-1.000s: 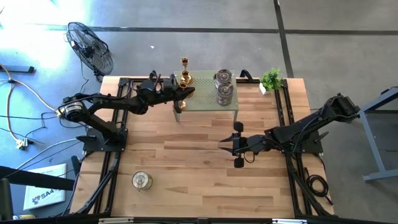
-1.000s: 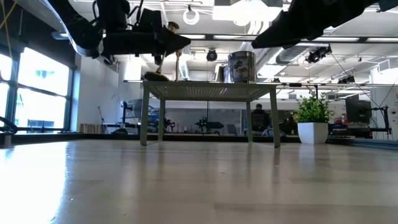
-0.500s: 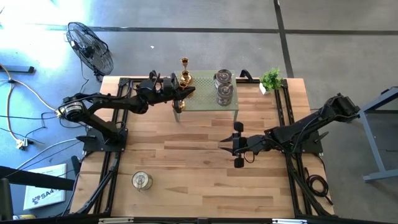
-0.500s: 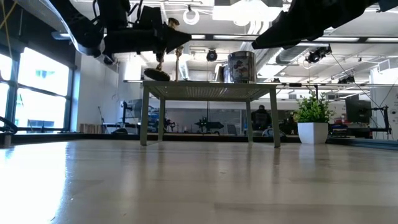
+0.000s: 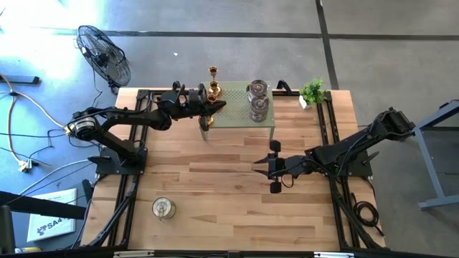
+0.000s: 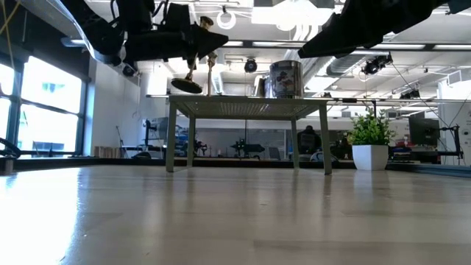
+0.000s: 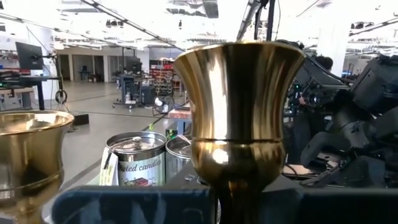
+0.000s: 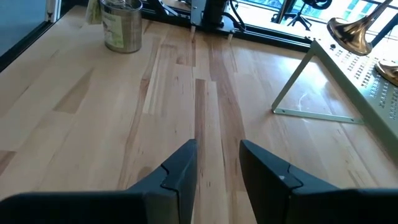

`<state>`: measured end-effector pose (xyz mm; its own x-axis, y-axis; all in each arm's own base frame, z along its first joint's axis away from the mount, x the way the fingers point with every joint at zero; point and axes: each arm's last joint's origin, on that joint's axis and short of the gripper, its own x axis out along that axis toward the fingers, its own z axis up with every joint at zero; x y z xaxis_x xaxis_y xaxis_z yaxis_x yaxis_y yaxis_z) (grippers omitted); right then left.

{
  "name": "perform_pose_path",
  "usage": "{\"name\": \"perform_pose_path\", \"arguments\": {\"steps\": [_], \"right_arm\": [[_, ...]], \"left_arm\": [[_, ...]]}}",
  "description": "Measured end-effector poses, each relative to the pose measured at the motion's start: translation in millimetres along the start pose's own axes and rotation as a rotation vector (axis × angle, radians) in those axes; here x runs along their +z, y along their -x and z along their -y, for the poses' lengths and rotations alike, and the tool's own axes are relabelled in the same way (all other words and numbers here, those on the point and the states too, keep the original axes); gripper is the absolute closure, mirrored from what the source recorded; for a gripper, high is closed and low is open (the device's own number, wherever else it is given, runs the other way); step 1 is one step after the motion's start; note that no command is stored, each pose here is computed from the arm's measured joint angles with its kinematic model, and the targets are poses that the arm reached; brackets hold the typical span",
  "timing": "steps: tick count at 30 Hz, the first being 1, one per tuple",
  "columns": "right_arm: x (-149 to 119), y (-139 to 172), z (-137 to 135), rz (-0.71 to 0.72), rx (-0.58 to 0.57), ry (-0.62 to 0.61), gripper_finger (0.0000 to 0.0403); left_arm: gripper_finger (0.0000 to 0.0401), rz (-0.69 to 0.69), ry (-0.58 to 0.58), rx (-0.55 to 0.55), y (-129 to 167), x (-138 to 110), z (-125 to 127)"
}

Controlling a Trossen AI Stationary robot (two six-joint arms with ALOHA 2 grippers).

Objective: Pick & Place candle stick holders
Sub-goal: Put the gold candle holder on the shelf aligned with other gold candle holders

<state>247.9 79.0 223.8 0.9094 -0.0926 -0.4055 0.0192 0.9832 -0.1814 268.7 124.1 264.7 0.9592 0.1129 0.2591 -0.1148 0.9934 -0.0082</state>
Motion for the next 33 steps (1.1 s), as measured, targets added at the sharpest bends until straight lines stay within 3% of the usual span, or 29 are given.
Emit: {"name": "perform_pose_path", "arguments": {"steps": [14,24,33], "right_arm": [[0,0,0,0.002,-0.001,0.001,0.0288],[1,0,0,0.005,0.003,-0.006,0.0288],[-1,0,0,-0.006,0.005,-0.001,0.0288]], "left_arm": [[0.0399,-0.018,-0.007,-0.107,-3,-7,2],[0.0399,-0.024,0.009,-0.208,-33,-11,-7],[0.0399,-0.047,0.013,-0.212,-38,-12,-8]]}}
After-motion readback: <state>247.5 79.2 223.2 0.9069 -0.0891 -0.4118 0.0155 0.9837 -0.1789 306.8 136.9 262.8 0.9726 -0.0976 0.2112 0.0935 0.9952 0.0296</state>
